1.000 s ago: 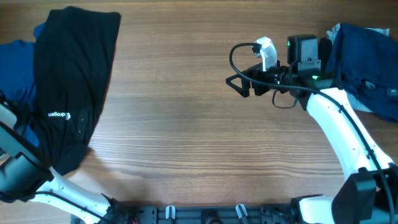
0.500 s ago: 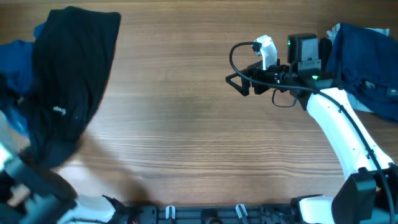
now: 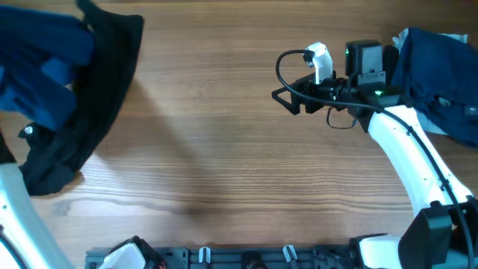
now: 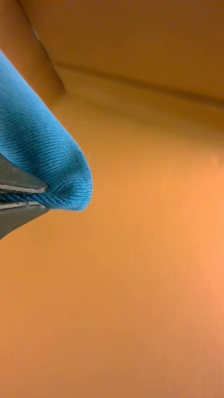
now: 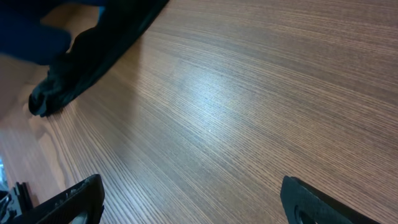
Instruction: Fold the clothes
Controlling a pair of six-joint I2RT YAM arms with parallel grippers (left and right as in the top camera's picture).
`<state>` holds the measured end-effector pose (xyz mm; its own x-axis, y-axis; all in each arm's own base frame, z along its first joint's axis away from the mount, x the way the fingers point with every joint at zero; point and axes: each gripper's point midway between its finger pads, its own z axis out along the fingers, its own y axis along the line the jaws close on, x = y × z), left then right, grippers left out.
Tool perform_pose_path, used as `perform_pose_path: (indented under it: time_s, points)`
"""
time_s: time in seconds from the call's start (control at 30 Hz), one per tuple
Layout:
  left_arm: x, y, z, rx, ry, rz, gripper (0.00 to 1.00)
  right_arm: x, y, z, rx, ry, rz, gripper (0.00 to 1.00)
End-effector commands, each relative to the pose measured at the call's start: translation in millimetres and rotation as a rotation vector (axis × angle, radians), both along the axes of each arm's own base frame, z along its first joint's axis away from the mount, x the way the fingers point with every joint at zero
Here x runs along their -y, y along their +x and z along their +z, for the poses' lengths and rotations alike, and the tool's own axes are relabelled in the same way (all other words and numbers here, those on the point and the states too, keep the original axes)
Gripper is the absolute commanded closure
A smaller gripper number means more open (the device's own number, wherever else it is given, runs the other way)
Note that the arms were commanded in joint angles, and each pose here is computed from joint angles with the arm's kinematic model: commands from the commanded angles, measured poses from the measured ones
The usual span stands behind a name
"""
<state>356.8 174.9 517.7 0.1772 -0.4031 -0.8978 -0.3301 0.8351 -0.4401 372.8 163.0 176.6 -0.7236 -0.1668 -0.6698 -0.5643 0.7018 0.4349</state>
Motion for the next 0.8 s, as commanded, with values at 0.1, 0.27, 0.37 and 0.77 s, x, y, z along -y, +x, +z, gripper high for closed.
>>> perform_pose_path:
  time_s: [0.1,0.27,0.37,0.77]
  points:
    - [83,-4,55,0.145,0.100,-0.220,0.96,-5,-2,45,0.104,0.038,0.019,0.10]
    - [127,-18,100,0.323,0.080,-0.349,0.96,-2,-13,66,0.134,0.050,0.006,0.10]
    - [153,-20,108,0.356,0.040,-0.448,0.96,3,-16,76,0.135,0.065,-0.025,0.10]
    - [261,-23,155,0.635,-0.143,-0.768,0.96,5,-49,112,0.094,0.183,-0.033,0.11]
